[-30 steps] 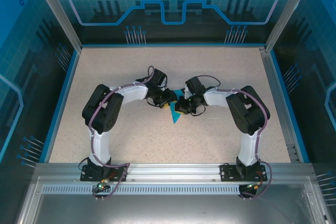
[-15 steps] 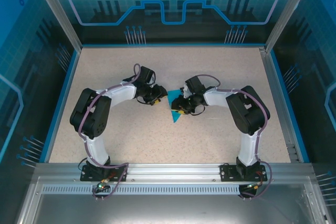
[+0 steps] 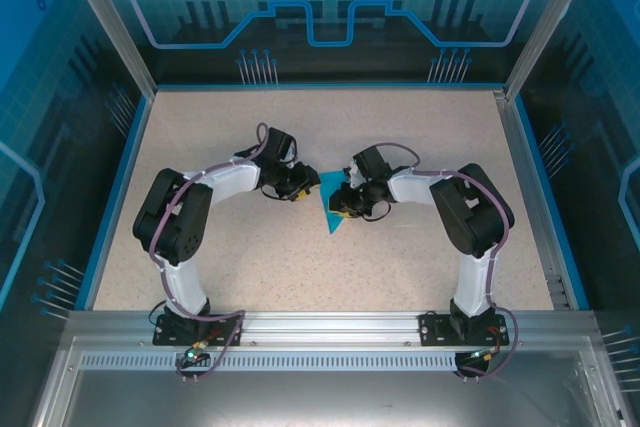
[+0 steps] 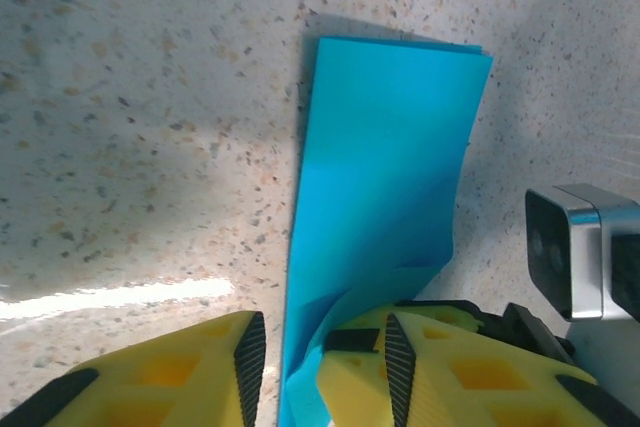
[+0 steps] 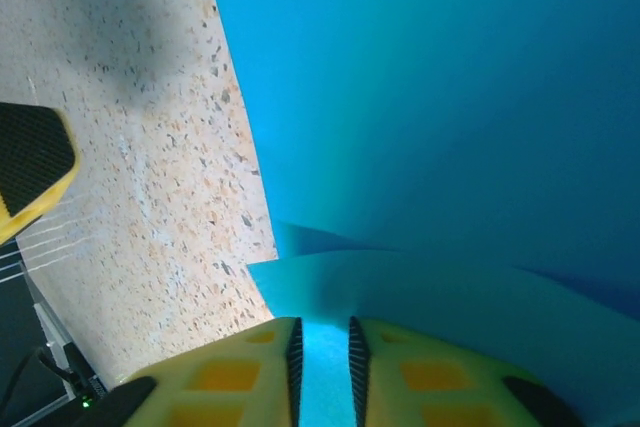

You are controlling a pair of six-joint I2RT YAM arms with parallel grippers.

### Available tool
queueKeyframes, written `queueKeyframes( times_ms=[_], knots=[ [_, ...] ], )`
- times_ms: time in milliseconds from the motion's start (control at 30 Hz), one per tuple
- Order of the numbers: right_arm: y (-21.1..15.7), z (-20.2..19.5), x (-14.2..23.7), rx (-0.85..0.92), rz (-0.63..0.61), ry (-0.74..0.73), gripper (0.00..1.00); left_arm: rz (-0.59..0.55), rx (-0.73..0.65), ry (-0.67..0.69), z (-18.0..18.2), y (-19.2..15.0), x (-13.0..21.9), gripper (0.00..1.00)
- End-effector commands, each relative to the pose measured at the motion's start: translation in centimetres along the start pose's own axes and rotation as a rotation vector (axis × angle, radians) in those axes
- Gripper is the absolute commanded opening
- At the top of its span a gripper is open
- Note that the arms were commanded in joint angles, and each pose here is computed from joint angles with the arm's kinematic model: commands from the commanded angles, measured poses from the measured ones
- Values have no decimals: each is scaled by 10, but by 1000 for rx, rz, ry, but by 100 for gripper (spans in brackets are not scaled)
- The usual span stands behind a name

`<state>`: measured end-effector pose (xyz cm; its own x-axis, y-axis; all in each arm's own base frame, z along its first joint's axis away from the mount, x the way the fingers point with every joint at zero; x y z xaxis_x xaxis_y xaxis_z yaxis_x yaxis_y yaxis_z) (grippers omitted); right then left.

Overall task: Fold a paper plane with a square sheet of paper (pick it up from the middle)
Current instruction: Third fold the triangle at the center of the table.

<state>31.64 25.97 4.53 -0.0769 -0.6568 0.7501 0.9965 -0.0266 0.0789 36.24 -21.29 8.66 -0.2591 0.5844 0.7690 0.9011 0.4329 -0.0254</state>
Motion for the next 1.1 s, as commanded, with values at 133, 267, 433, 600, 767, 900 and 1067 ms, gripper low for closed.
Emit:
queueKeyframes(
  times_ms=[133,267,433,600,767,900,1067],
  knots=[
    [-15,-25,-12,-34,54,-84,10,108,-81,-56,-14,-35,-5,26],
    [-15,-28,-13,-41,59,-96,7,145,-92,-45,-12,-46,-14,16],
    [-16,-29,-13,-45,64,-101,6,157,-84,-21,-7,-48,-22,7],
    [-16,-29,-13,-47,65,-105,6,143,-76,17,-1,-44,-28,5],
    [-16,-29,-13,-48,65,-105,5,133,-71,31,0,-40,-33,4],
    [-16,-28,-13,-47,66,-101,6,146,-71,32,0,-40,-39,4],
    [-15,-27,-12,-44,63,-97,6,161,-58,42,4,-41,-44,4]
  ],
)
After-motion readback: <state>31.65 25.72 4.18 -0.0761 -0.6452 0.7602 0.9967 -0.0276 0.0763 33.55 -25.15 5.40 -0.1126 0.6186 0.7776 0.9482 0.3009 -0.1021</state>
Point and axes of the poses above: each hand's point on the last joint's axis, 136 mm out from that joint toward the fingers, its own x axis back along the fingers, its own z axis along the line the jaws close on, y = z × x, the point moved 4 cm from there along x, back along the fingers, and after that the axes turned 3 degrees about x, right-handed, at the moved point
